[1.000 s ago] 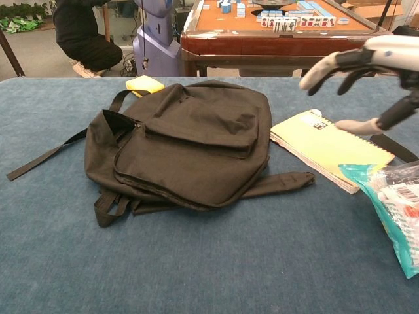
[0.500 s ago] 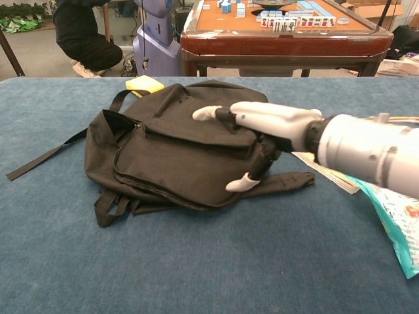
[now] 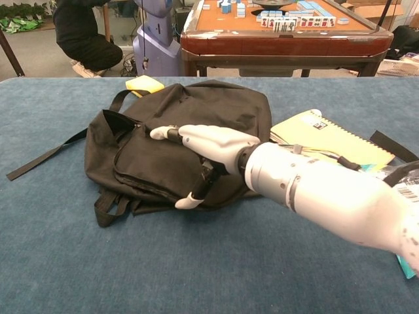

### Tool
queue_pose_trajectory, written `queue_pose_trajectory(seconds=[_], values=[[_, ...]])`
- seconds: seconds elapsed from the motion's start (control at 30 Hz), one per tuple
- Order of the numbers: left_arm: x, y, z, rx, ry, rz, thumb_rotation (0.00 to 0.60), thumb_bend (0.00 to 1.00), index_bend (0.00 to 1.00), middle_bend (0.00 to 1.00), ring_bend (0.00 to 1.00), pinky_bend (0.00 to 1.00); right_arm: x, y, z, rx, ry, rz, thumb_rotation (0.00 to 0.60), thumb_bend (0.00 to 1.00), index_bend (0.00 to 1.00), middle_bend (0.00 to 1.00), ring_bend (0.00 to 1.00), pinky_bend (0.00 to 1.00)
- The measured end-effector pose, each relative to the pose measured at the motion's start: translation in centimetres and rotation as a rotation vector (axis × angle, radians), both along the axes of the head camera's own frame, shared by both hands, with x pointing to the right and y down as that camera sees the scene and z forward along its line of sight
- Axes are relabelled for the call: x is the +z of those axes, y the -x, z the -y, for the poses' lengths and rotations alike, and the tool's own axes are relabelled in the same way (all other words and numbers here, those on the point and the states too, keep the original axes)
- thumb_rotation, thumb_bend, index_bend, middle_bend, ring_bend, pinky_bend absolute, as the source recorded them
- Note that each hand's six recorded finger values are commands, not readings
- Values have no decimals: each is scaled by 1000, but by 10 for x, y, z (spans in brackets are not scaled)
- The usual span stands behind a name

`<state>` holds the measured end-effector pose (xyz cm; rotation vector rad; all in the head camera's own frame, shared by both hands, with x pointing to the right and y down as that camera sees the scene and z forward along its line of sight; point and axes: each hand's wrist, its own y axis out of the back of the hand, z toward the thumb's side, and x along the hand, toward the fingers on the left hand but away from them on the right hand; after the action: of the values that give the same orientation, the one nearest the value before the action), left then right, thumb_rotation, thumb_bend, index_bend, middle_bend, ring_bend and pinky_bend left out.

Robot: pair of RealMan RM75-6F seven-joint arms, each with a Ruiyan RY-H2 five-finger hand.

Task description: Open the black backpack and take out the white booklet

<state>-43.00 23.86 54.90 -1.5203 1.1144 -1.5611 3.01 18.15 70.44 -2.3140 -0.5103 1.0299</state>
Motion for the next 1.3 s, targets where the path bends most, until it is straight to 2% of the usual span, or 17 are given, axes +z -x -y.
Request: queue_pose_trajectory(seconds=[0.1,0.33,0.5,0.67,0.8,1.0,1.1,1.13,1.17,1.23,1.3], values=[[0,1,0,-2,1,0,600,163,348,417,358,337,6,4,0,1,-6,-10,600,17,0,0,0,4],[0,2,-1,-3,2,-1,600,162,348,417,358,337,19,0,11,38,-9,-38,600,243,0,0,0,4],[0,1,0,0,3,-3,600,162,348,417,358,337,13,-11,25,77,-15,-27,600,363,0,0,0,4],[0,-4,1,10,0,-11,600,163,347,417,358,337,3,-24,40,122,-21,-15,600,531,0,33,0,4],[-1,-4,1,10,1,-12,600,163,347,417,358,336,1,-30,45,134,10,-20,600,556,0,64,0,4],[0,-2,0,6,11,-6,600,163,347,417,358,336,-7,-48,54,132,41,-41,600,527,7,73,0,4],[2,-3,0,8,15,-6,600,163,347,417,358,336,-7,-53,57,145,50,-46,600,554,134,116,0,44],[2,-4,0,9,14,-7,600,163,347,417,358,336,-6,-52,58,149,52,-47,600,587,227,146,2,76],[2,-4,0,10,13,-7,600,163,347,417,358,336,-5,-51,57,151,56,-47,600,612,278,167,8,93],[2,-5,1,10,10,-6,600,163,346,417,358,336,-2,-46,55,146,72,-46,600,705,407,239,60,152],[1,-4,1,8,8,-4,600,163,346,417,358,336,-1,-38,52,132,82,-39,600,766,477,299,117,198]])
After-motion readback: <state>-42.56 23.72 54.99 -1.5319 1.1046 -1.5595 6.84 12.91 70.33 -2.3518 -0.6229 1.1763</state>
